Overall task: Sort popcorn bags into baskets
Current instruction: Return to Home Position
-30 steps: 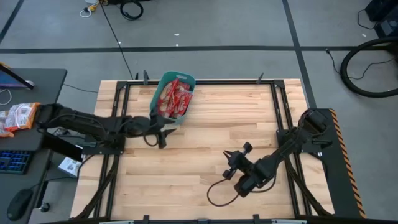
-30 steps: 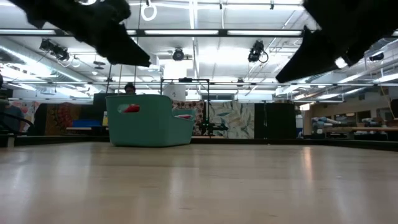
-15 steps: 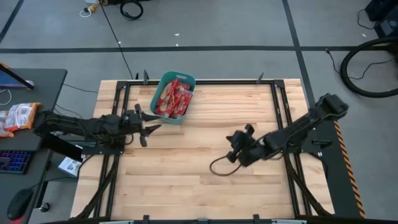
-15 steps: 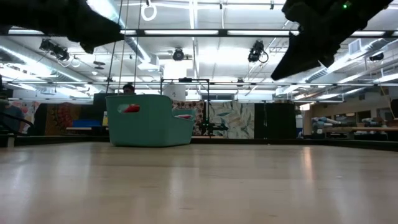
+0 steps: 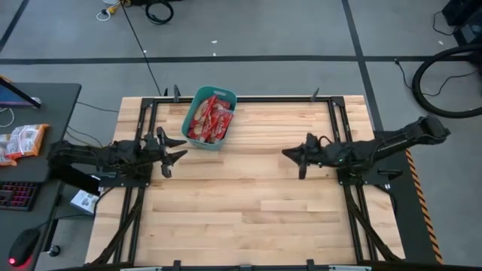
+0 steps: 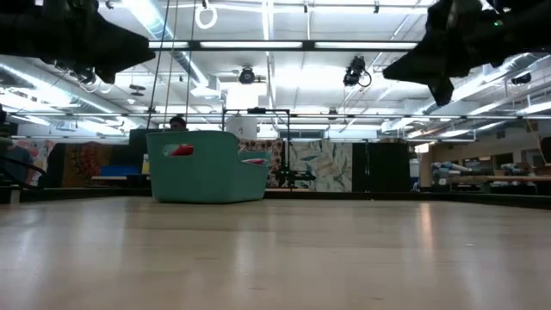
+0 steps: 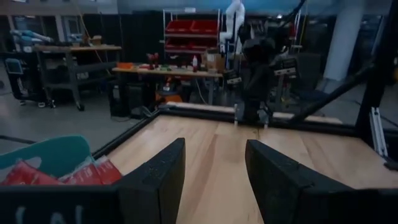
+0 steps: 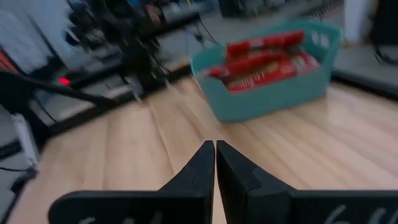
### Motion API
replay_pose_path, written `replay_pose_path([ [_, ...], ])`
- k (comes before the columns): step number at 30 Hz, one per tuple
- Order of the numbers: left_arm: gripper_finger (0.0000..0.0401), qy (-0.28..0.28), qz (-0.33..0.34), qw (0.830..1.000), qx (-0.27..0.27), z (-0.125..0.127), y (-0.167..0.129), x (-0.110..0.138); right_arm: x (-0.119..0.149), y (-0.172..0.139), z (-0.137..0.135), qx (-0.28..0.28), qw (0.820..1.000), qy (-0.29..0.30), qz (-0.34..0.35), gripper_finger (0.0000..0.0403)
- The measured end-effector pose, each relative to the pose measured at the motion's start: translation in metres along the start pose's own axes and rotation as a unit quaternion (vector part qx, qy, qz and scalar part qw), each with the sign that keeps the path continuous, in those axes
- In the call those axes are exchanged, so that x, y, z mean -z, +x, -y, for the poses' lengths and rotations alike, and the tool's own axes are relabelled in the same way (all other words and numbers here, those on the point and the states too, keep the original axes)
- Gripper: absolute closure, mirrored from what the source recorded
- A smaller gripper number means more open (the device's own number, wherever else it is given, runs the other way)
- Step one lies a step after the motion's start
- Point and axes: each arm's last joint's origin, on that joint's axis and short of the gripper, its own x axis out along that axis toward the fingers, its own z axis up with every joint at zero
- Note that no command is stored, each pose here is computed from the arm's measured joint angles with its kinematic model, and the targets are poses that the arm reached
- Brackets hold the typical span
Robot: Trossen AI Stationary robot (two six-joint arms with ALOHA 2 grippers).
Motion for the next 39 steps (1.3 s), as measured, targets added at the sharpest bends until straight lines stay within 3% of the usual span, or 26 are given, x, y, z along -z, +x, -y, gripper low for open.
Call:
replay_pose_path([
  [6, 0.023, -0.003, 0.004, 1.0, -0.004, -0.003, -0.006, 0.0, -0.001, -0.014, 0.018, -0.045, 0.997, -0.014, 0.067, 0.0382],
  [15, 0.023, -0.004, 0.007, 1.0, -0.005, -0.005, -0.012, 0.003, -0.007, -0.032, 0.035, -0.073, 0.991, -0.027, 0.109, 0.0382],
  [27, 0.023, -0.001, 0.004, 1.0, -0.026, -0.01, -0.019, 0.009, -0.008, -0.057, 0.046, -0.057, 0.989, -0.022, 0.134, 0.0382],
  [39, 0.023, -0.008, -0.009, 1.0, 0.0, -0.006, -0.014, 0.032, 0.028, -0.047, 0.058, -0.057, 0.985, -0.015, 0.162, 0.0382],
])
